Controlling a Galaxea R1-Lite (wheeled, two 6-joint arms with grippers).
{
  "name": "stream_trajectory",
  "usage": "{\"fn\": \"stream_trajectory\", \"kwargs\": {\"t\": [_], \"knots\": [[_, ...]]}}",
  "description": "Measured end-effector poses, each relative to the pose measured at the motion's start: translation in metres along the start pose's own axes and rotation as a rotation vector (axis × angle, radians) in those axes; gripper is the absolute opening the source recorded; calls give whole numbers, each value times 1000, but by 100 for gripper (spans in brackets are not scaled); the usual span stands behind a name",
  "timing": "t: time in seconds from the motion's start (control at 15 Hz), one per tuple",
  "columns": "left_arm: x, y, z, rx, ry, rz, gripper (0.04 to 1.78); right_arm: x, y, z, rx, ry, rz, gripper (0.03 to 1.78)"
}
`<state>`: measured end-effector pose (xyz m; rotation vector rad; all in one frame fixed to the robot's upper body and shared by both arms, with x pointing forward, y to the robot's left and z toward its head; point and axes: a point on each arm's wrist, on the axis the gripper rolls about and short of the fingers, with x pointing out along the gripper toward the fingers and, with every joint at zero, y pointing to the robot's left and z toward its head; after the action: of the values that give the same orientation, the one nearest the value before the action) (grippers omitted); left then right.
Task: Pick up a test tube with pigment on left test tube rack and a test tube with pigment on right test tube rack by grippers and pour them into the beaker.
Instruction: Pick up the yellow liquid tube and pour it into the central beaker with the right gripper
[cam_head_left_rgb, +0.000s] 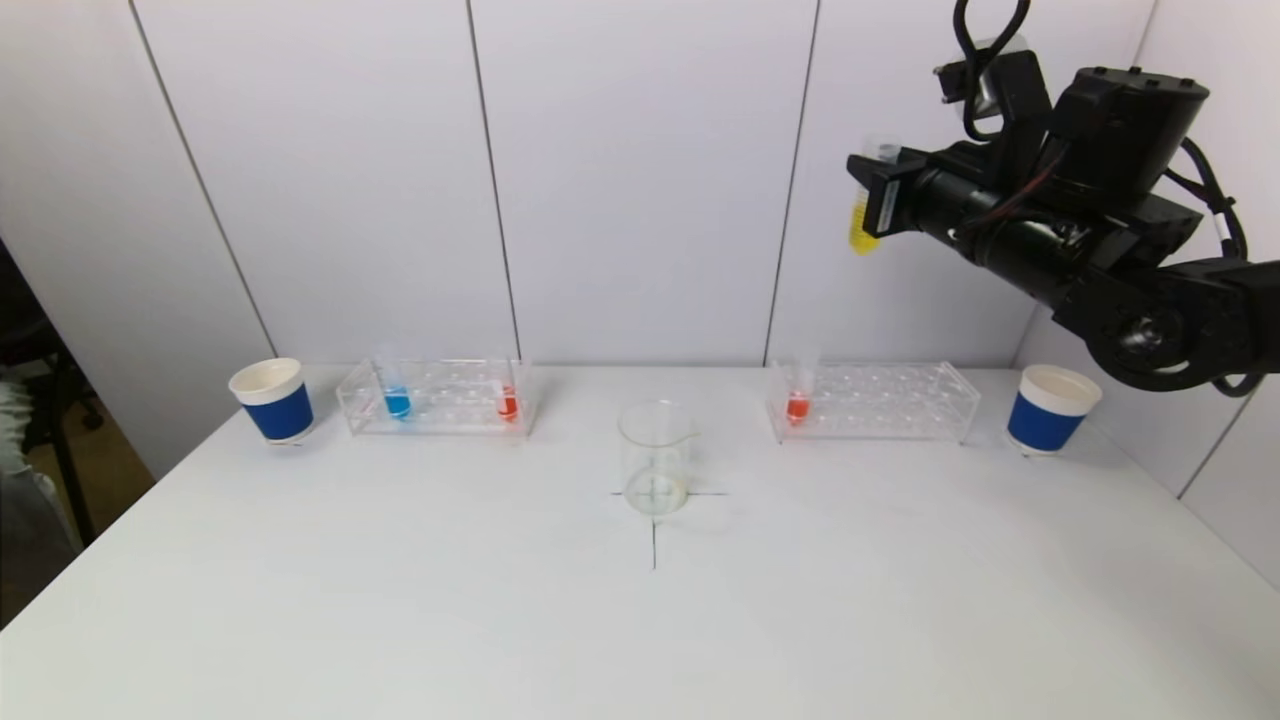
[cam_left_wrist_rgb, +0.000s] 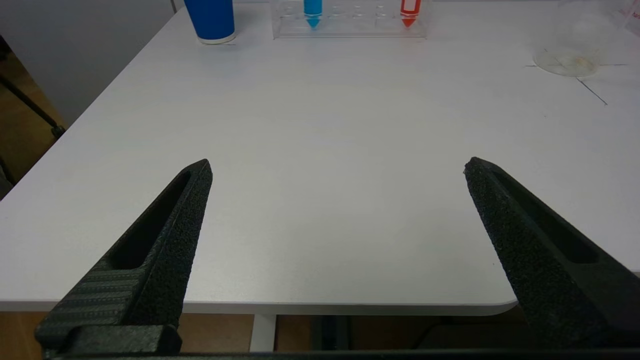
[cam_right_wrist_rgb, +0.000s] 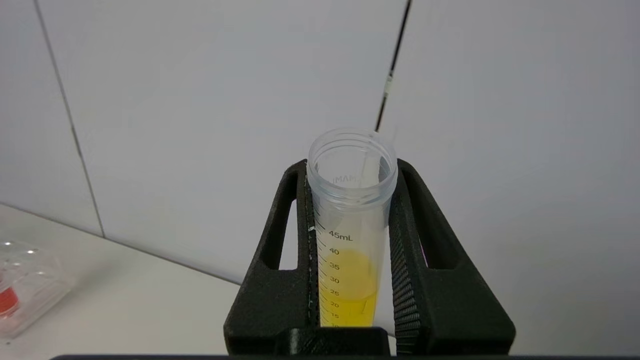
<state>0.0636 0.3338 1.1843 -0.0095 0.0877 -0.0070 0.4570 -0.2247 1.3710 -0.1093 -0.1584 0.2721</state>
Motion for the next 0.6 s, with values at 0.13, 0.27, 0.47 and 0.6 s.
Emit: {"fn": "stream_trajectory", "kwargs": {"t": [0.13,0.27,0.47,0.6], "knots": [[0,0,0,0,0,0,176,0,11,2,-34,-14,62,46],[0,0,0,0,0,0,176,-1,26,4,-51,-26,117,46],[0,0,0,0,0,0,176,-2,49,6,-53,-39,181,46],[0,0,0,0,0,0,176,-3,58,2,-78,-37,241,46]]}}
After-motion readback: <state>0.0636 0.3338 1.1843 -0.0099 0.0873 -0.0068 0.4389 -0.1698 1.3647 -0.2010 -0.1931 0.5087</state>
